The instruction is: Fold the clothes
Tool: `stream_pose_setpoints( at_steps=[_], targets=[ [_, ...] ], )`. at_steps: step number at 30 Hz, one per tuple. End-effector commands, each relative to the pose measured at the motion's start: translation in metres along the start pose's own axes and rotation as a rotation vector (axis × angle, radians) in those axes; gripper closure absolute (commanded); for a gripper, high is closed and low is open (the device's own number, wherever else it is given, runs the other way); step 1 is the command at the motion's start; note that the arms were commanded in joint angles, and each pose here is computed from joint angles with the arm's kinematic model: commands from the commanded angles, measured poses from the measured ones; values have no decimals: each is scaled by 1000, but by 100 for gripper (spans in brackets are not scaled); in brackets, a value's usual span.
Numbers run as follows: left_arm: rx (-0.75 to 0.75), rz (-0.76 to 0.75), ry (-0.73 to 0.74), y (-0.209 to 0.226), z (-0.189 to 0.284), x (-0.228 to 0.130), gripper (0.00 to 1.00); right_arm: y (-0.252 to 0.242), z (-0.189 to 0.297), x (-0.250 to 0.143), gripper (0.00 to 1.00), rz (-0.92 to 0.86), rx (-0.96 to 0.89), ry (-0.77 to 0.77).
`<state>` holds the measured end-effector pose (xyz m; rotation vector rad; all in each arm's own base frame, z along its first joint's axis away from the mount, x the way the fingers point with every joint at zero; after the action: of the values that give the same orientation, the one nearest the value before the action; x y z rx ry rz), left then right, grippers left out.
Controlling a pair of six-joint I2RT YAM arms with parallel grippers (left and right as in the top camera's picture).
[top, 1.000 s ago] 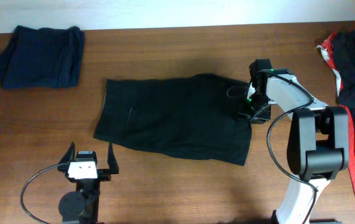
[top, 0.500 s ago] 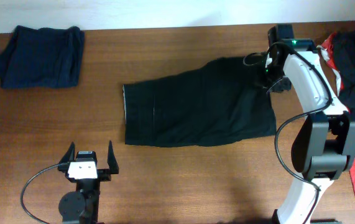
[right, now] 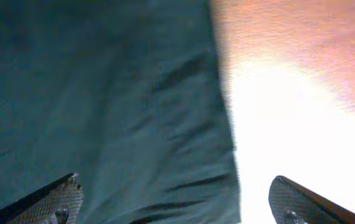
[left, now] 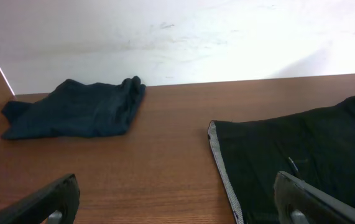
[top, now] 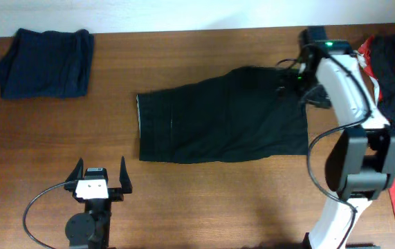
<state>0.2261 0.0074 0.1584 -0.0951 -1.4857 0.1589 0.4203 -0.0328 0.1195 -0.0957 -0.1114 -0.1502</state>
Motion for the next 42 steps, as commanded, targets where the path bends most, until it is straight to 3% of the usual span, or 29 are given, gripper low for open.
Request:
stream_pose_setpoints(
  at_steps=[1,4,13,14,15,16,18,20,22,26,32,35,38,41,42],
  targets=[
    [-11,-13,4,-2,0,-2,1,-59,6,-6,1,-153,-86,28],
    [-11,-13,4,-2,0,-2,1,-87,2,-9,1,-246,-30,40],
    [-11,-13,4,-2,0,-2,1,-93,1,-9,1,-273,-4,38],
    [-135,79,12,-21,1,-1,1,-93,1,-9,1,-273,-4,38],
    [-359,164,35,-54,10,2,1,-93,1,-9,1,-273,-4,38],
    [-655,202,110,-94,32,-1,1,-93,1,-9,1,-273,-4,38],
    [-923,181,190,-123,63,-8,1,-93,1,-9,1,-273,-4,38],
    [-990,173,204,-129,71,-9,1,-93,1,-9,1,-273,-4,38],
    [-1016,112,96,-132,74,10,1,-93,1,-9,1,-273,-4,38],
    [-885,100,-26,-123,65,46,1,-93,1,-9,1,-273,-4,38],
    [-449,-2,136,-82,27,78,1,-93,1,-9,1,-273,-4,38],
    [-260,-1,324,-64,-2,107,1,-93,1,-9,1,-273,-4,38],
    [-151,24,613,-56,-31,109,1,-93,1,-9,1,-273,-4,38],
    [-172,77,833,-63,-51,97,1,-93,1,-9,1,-272,-4,38],
    [-259,148,902,-77,-59,83,1,-93,1,-9,1,-273,-4,38]
  ],
)
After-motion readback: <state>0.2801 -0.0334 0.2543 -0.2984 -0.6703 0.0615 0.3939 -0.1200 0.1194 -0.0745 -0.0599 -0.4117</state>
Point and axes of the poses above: each gripper's point midway between its finger pads, its own z axis back along the fingers, its own y axis along the line the jaws close on, x = y × z, the point moved 2 cm from there along z, back along the fingers, and after that the axes turned 13 degrees about z, right-handed, at the moved point
